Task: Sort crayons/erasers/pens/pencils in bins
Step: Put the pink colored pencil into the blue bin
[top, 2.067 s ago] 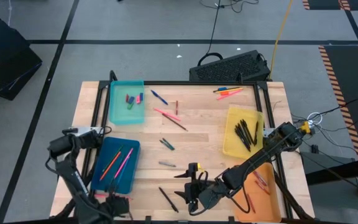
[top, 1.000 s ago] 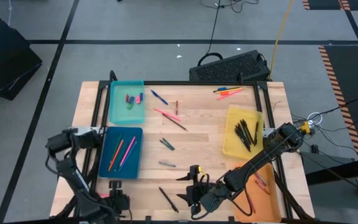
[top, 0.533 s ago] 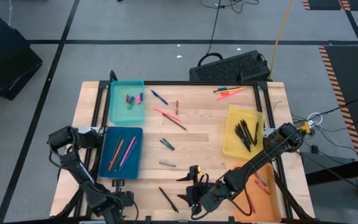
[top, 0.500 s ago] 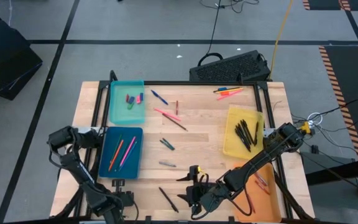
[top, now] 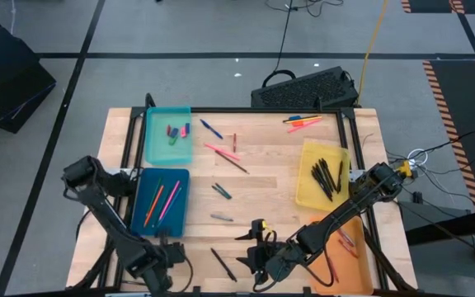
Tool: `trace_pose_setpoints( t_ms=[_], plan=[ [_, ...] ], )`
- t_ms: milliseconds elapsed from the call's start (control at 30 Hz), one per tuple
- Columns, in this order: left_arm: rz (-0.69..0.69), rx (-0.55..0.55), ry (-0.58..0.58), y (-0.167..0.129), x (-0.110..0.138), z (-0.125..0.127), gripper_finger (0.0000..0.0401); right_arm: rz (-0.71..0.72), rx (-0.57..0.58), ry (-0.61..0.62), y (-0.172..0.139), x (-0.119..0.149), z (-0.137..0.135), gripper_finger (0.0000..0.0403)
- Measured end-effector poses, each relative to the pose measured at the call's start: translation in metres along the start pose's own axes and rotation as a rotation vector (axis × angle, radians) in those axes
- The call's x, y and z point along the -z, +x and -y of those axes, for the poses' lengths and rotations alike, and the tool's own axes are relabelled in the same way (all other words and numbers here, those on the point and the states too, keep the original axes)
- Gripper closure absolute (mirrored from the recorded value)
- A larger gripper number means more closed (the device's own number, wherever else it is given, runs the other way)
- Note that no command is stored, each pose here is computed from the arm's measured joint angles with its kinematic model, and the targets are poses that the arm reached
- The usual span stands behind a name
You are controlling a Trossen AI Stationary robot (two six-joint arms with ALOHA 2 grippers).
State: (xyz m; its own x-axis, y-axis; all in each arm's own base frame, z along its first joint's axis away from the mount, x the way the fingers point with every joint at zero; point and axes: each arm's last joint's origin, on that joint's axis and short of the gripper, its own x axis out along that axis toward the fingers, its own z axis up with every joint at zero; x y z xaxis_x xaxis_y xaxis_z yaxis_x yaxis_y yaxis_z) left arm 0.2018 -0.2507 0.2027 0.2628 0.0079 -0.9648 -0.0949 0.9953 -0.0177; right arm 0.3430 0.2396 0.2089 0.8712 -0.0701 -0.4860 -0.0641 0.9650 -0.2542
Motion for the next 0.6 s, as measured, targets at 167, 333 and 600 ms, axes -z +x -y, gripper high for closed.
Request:
trace_pose_setpoints(
  t_ms=[167,333,600],
  plan=[
    [0.137,0.052,-0.083,-0.045,-0.02,-0.031,0.0388,-0.021,-0.024,0.017,0.0,0.002,-0.001,0.0128],
    [0.183,-0.038,-0.234,-0.087,-0.025,-0.089,0.0394,-0.024,-0.047,0.03,0.0,0.004,-0.001,0.0128],
    [0.069,-0.286,-0.587,-0.089,-0.031,-0.178,0.0382,-0.069,-0.081,0.073,0.006,0.018,0.002,0.0128]
  ],
)
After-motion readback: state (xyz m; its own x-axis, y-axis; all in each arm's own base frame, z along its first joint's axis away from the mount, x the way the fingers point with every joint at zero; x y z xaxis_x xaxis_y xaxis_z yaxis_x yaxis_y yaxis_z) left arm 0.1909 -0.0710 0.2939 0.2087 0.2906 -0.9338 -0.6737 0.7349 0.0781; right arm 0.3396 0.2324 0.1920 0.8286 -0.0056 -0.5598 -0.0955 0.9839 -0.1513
